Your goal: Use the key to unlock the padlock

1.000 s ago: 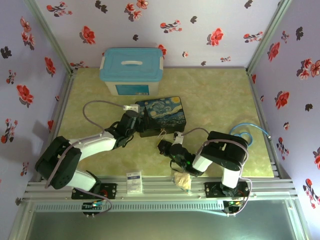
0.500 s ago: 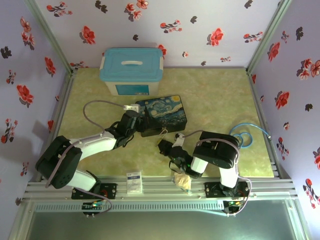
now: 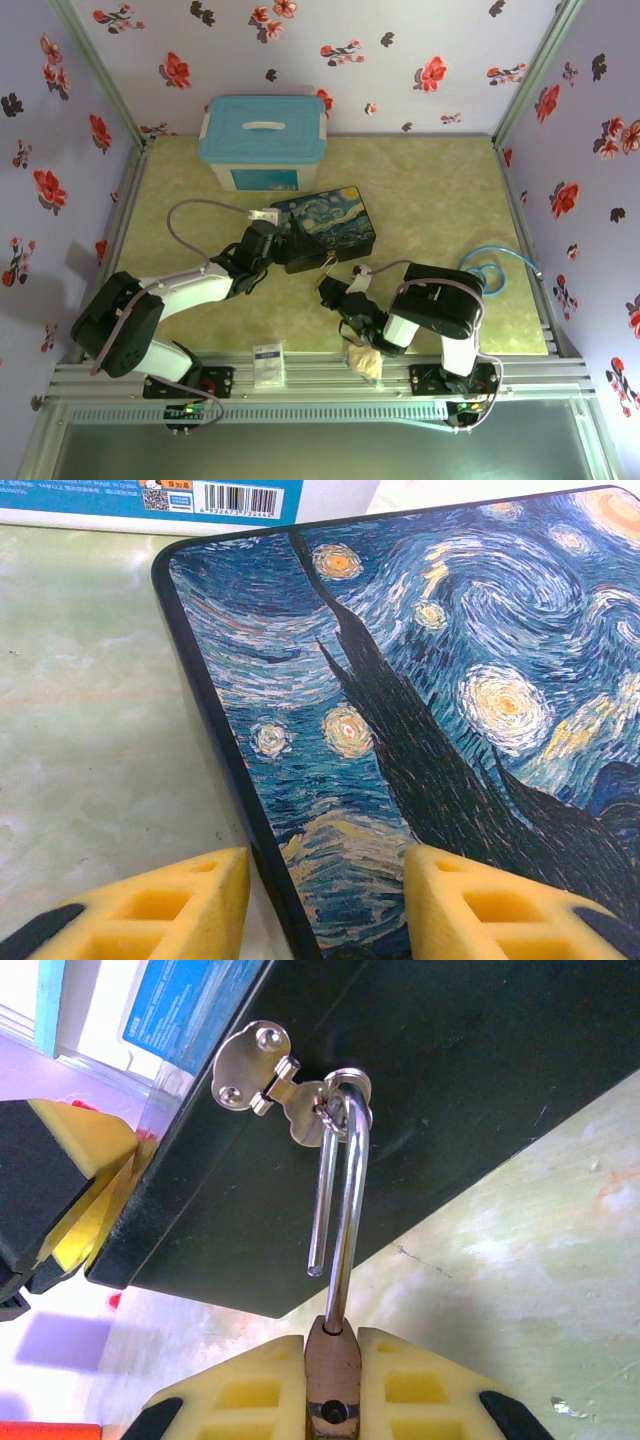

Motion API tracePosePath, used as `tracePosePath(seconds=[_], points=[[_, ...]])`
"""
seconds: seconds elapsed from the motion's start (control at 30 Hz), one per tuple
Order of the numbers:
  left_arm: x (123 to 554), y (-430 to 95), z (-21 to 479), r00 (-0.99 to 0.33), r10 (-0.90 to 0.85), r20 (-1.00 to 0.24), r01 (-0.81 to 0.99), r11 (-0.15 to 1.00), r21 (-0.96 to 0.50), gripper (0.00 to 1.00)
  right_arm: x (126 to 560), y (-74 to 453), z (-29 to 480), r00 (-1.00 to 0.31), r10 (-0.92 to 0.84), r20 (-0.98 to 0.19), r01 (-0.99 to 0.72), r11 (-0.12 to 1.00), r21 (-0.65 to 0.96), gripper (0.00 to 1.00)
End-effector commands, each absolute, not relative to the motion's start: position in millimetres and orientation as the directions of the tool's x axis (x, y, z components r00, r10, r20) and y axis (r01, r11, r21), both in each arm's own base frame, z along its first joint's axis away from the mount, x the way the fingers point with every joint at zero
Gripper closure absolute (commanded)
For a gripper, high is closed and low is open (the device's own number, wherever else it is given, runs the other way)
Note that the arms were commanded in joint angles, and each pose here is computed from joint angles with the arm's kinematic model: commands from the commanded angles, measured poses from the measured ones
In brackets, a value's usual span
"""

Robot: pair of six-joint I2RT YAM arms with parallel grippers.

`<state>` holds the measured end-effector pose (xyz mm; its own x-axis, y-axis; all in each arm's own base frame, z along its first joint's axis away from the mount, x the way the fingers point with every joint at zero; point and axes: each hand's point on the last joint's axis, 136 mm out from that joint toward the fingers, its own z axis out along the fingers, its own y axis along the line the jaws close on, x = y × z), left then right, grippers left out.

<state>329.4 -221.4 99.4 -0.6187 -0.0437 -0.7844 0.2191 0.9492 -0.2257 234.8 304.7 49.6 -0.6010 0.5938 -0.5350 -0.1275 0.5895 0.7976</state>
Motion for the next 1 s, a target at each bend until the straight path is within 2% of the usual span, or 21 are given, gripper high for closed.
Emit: tracePosePath(seconds=[0.0,0.17,0.3,0.37,0.43,0.6,0.83,0.97], points=[[300,-188,43,-0.738,0.099,-0.667,0.197,0.978,-0.073,0.57,249,286,67,-0.479,0.680,-0.554,-0.108,0.581,0.806,1.00],[301,-191,50,-0.735,0.082,-0.673,0.194,0.976,-0.094,0.57,248,285,51,-0.499,0.706,-0.503,-0.051,0.555,0.830,1.00],[306,-202,64,-0.730,0.038,-0.682,0.197,0.968,-0.157,0.52,240,290,46,-0.518,0.712,-0.475,-0.038,0.536,0.844,1.00],[310,-209,76,-0.725,0.011,-0.688,0.194,0.963,-0.189,0.47,237,290,49,-0.516,0.710,-0.480,-0.046,0.536,0.843,1.00],[316,-215,91,-0.710,-0.022,-0.704,0.190,0.956,-0.222,0.36,237,289,49,-0.517,0.714,-0.472,-0.040,0.531,0.847,1.00],[331,-230,122,-0.668,-0.082,-0.740,0.199,0.938,-0.283,0.25,237,287,39,-0.517,0.739,-0.432,0.005,0.507,0.862,1.00],[340,-241,105,-0.680,-0.095,-0.727,0.194,0.933,-0.302,0.15,237,296,42,-0.531,0.743,-0.407,0.003,0.482,0.876,1.00],[337,-233,83,-0.711,-0.058,-0.701,0.162,0.956,-0.244,0.16,238,297,39,-0.533,0.752,-0.387,0.018,0.467,0.884,1.00]])
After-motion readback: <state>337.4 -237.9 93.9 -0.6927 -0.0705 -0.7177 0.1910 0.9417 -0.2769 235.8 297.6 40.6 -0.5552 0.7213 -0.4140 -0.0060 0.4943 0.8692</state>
